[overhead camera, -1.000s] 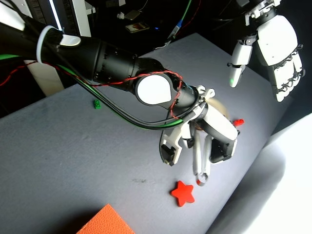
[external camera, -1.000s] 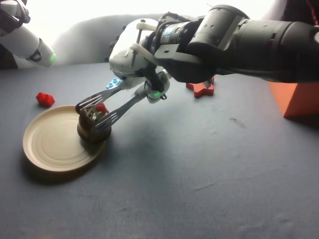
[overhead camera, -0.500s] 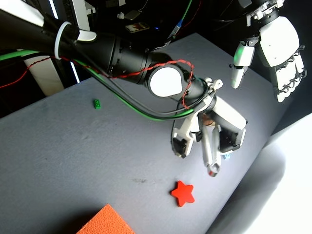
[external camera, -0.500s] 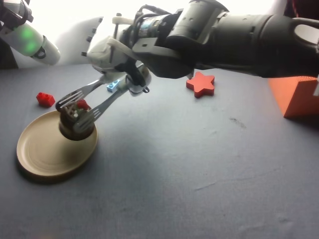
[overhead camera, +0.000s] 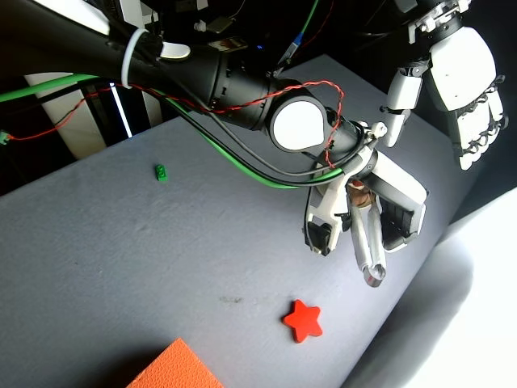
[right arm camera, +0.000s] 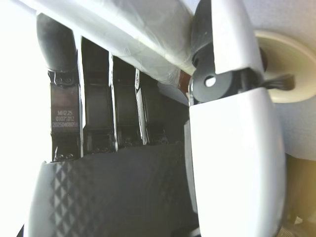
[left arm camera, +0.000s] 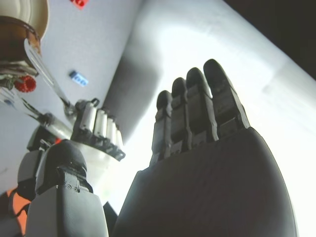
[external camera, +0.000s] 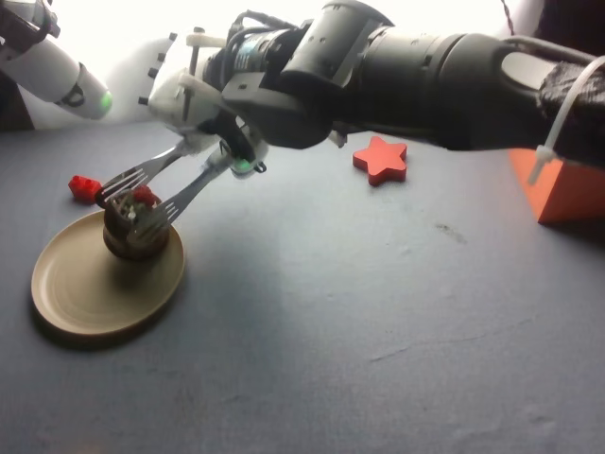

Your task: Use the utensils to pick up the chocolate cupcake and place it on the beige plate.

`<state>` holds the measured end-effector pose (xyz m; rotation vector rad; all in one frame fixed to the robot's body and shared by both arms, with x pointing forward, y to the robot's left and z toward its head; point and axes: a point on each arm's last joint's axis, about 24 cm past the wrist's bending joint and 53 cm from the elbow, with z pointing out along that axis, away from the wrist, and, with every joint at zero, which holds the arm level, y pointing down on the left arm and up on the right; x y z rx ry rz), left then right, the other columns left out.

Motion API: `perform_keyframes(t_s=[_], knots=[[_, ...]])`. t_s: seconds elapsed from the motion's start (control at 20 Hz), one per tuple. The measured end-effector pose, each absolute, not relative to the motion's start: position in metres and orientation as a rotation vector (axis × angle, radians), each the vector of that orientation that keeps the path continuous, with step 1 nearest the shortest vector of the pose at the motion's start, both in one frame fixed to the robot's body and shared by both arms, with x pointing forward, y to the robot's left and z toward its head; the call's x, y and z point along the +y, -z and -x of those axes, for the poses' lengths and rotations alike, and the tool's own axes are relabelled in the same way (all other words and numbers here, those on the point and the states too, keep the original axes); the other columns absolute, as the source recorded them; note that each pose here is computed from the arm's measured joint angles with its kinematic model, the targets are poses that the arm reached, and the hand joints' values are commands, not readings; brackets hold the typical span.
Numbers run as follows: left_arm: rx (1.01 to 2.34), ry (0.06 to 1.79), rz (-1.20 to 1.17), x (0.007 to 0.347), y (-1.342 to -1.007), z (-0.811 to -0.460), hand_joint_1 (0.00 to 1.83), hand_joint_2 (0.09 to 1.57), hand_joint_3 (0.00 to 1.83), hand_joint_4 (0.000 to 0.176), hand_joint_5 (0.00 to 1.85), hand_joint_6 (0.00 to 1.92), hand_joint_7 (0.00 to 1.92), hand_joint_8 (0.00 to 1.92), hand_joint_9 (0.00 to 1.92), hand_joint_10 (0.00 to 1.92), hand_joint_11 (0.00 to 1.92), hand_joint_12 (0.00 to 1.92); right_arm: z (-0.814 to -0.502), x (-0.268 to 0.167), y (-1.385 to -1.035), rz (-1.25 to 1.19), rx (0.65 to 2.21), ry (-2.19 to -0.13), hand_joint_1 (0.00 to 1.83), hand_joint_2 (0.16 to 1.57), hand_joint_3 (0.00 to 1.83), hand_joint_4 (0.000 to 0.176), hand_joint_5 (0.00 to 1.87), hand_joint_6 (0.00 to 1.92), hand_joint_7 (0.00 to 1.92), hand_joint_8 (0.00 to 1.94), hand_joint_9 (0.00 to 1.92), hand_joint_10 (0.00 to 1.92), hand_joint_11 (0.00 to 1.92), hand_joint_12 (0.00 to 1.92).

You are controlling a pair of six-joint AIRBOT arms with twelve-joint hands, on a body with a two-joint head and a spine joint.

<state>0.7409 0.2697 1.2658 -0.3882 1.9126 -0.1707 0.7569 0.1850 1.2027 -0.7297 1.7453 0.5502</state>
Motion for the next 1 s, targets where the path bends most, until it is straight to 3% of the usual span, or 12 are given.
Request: perform_keyframes(t_s=[0.05, 0.15, 0.35, 0.4, 0.65, 0.8, 0.9, 0.95, 1.0], knots=[[1.912, 0.170, 0.391, 0.271, -1.266, -0.741, 0.26, 1.05, 0.00, 0.000, 0.17, 0.00, 0.20, 0.01, 0.18, 0.00, 0.00, 0.39, -0.754, 0.187, -1.196, 0.737, 1.755, -0.550, 1.39, 1.16, 0.00, 0.000, 0.83, 1.04, 0.83, 1.19, 0.85, 1.41, 0.82, 1.53], [1.913, 0.170, 0.390, 0.270, -1.266, -0.741, 0.26, 1.05, 0.00, 0.000, 0.17, 0.00, 0.20, 0.00, 0.18, 0.00, 0.00, 0.39, -0.752, 0.190, -1.193, 0.738, 1.762, -0.558, 1.48, 1.16, 0.00, 0.000, 0.80, 1.03, 0.81, 1.15, 0.82, 1.33, 0.84, 1.65], [1.919, 0.180, 0.395, 0.268, -1.264, -0.741, 0.24, 1.06, 0.00, 0.000, 0.17, 0.00, 0.19, 0.00, 0.17, 0.00, 0.00, 0.33, -0.752, 0.191, -1.194, 0.736, 1.756, -0.563, 1.39, 1.17, 0.00, 0.000, 0.80, 1.12, 0.82, 1.18, 0.84, 1.42, 0.82, 1.55], [1.919, 0.179, 0.394, 0.268, -1.265, -0.742, 0.25, 1.06, 0.00, 0.000, 0.16, 0.00, 0.19, 0.00, 0.17, 0.00, 0.00, 0.33, -0.751, 0.192, -1.194, 0.740, 1.757, -0.561, 1.46, 1.16, 0.00, 0.000, 0.79, 1.09, 0.82, 1.14, 0.84, 1.31, 0.84, 1.62], [1.915, 0.187, 0.390, 0.265, -1.267, -0.742, 0.28, 1.05, 0.00, 0.000, 0.17, 0.00, 0.18, 0.00, 0.16, 0.00, 0.00, 0.33, -0.746, 0.199, -1.194, 0.765, 1.746, -0.559, 1.48, 1.18, 0.00, 0.000, 0.74, 1.15, 0.75, 1.23, 0.77, 1.39, 0.82, 1.66], [1.914, 0.187, 0.390, 0.265, -1.267, -0.743, 0.25, 1.05, 0.00, 0.000, 0.17, 0.00, 0.17, 0.00, 0.16, 0.00, 0.00, 0.32, -0.746, 0.199, -1.194, 0.770, 1.742, -0.555, 1.48, 1.17, 0.00, 0.000, 0.67, 1.24, 0.80, 1.17, 0.85, 1.28, 0.85, 1.62], [1.913, 0.188, 0.390, 0.265, -1.268, -0.743, 0.25, 1.06, 0.00, 0.000, 0.17, 0.00, 0.19, 0.00, 0.16, 0.00, 0.00, 0.31, -0.746, 0.200, -1.194, 0.771, 1.739, -0.556, 1.48, 1.18, 0.00, 0.000, 0.64, 1.28, 0.76, 1.23, 0.80, 1.34, 0.84, 1.63], [1.913, 0.192, 0.392, 0.265, -1.268, -0.743, 0.23, 1.06, 0.00, 0.000, 0.15, 0.00, 0.16, 0.00, 0.15, 0.00, 0.00, 0.30, -0.746, 0.200, -1.193, 0.771, 1.739, -0.556, 1.48, 1.18, 0.00, 0.000, 0.63, 1.30, 0.76, 1.22, 0.84, 1.28, 0.85, 1.62], [1.911, 0.192, 0.391, 0.265, -1.269, -0.743, 0.24, 1.06, 0.00, 0.000, 0.15, 0.00, 0.16, 0.00, 0.15, 0.00, 0.00, 0.29, -0.746, 0.200, -1.194, 0.772, 1.739, -0.556, 1.48, 1.19, 0.00, 0.000, 0.70, 1.21, 0.74, 1.25, 0.79, 1.34, 0.79, 1.70]])
